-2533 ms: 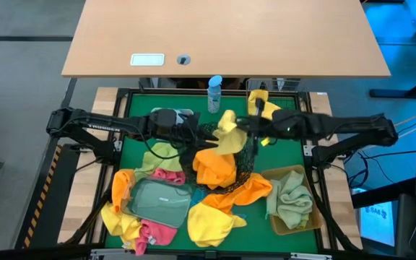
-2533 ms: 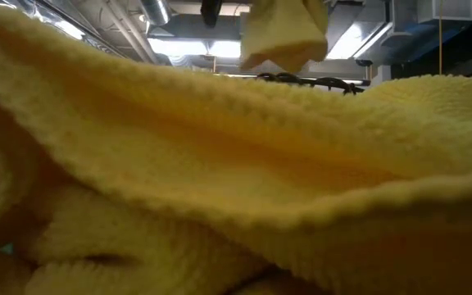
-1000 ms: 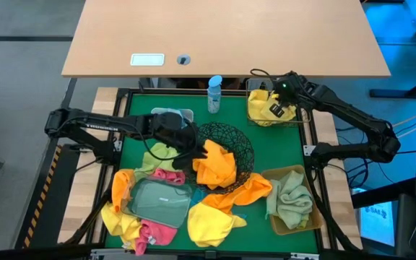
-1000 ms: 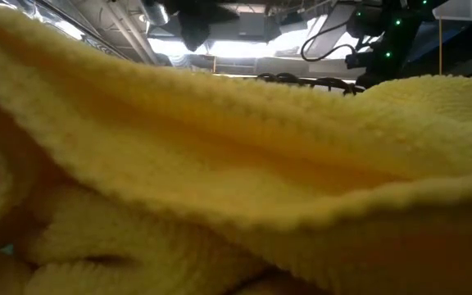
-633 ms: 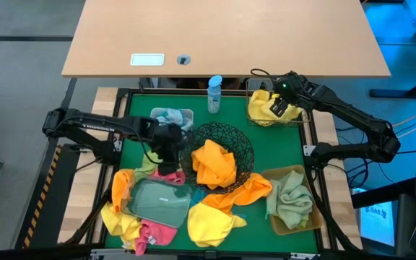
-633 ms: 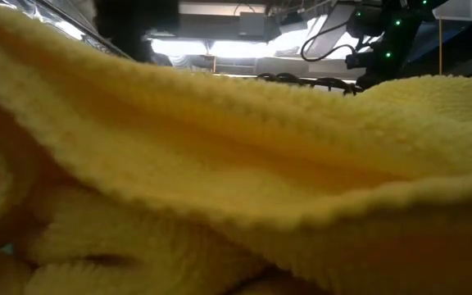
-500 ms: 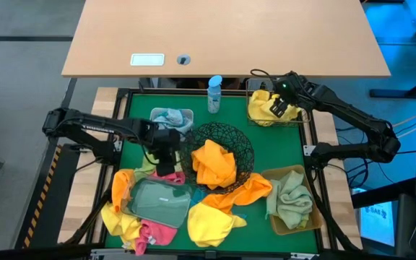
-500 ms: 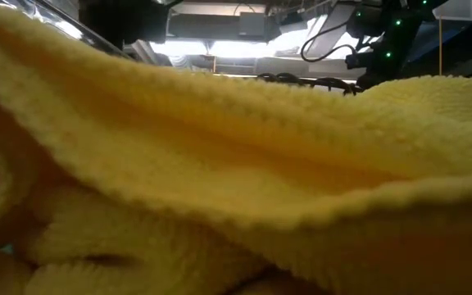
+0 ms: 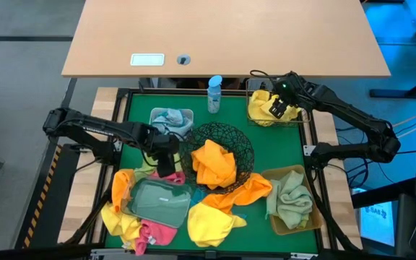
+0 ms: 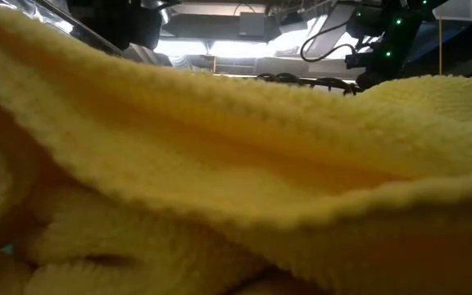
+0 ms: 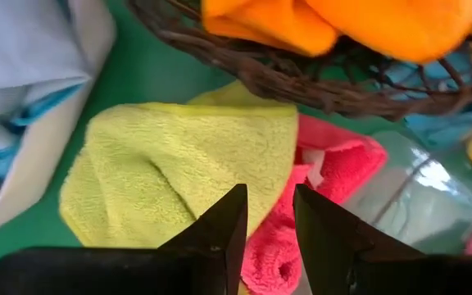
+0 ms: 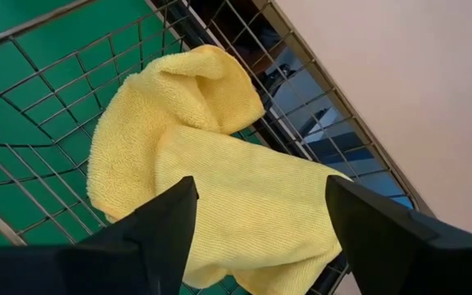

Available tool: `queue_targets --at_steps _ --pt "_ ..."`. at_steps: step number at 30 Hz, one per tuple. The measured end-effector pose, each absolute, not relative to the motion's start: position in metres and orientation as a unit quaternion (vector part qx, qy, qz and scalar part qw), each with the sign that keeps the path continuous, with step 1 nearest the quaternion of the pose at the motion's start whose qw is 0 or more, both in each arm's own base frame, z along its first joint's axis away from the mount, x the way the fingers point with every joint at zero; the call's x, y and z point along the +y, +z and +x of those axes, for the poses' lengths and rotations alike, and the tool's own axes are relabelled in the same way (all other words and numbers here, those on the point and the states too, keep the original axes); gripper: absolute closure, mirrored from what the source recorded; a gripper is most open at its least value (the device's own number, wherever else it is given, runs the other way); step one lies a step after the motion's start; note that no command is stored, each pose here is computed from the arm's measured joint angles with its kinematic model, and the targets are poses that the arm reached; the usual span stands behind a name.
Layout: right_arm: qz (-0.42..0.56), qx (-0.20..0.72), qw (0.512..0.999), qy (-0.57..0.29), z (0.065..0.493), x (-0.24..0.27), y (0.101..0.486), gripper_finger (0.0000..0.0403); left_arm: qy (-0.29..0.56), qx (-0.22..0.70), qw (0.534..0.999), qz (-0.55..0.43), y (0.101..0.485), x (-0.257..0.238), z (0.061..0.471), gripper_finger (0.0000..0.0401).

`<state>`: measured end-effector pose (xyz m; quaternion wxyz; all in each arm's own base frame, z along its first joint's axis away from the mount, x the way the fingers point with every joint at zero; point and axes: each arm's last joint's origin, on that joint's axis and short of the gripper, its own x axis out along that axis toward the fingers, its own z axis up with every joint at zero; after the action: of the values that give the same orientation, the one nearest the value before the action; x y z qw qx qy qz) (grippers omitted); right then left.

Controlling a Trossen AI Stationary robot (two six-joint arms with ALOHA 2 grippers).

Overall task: Sort microfiber towel by color & place in baskets
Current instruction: Put the green microfiber towel into the yellow bin

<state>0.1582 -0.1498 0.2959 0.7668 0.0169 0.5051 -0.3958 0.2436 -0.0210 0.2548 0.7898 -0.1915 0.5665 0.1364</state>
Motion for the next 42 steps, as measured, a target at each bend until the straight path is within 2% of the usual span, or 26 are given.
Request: queue_targets --at_steps 5,12,22,29,38,42 --pt "0.017 0.505 0.767 -0.396 0.158 -0.150 0.296 0.0134 0.173 0.565 0.784 -0.189 0.248 -0.023 0.240 0.0305" --pt "0.017 0.505 0.767 -0.395 0.158 -0.150 0.296 0.0134 0.206 0.572 0.762 -0.221 0.219 -0.026 0.232 0.0305" --pt "0.017 0.505 0.767 -0.395 0.158 -0.150 0.296 0.0134 0.194 0.538 0.785 -0.236 0.202 -0.026 0.236 0.0305" --pt "0.018 0.505 0.768 -0.394 0.158 -0.150 0.296 0.0134 0.220 0.539 0.771 -0.259 0.189 -0.025 0.230 0.0305" --pt "0.018 0.505 0.768 -0.394 0.158 -0.150 0.296 0.0134 0.209 0.518 0.784 -0.269 0.180 -0.025 0.231 0.0305" --pt "0.021 0.504 0.771 -0.389 0.159 -0.149 0.296 0.0134 0.209 0.518 0.785 -0.268 0.180 -0.025 0.231 0.0324"
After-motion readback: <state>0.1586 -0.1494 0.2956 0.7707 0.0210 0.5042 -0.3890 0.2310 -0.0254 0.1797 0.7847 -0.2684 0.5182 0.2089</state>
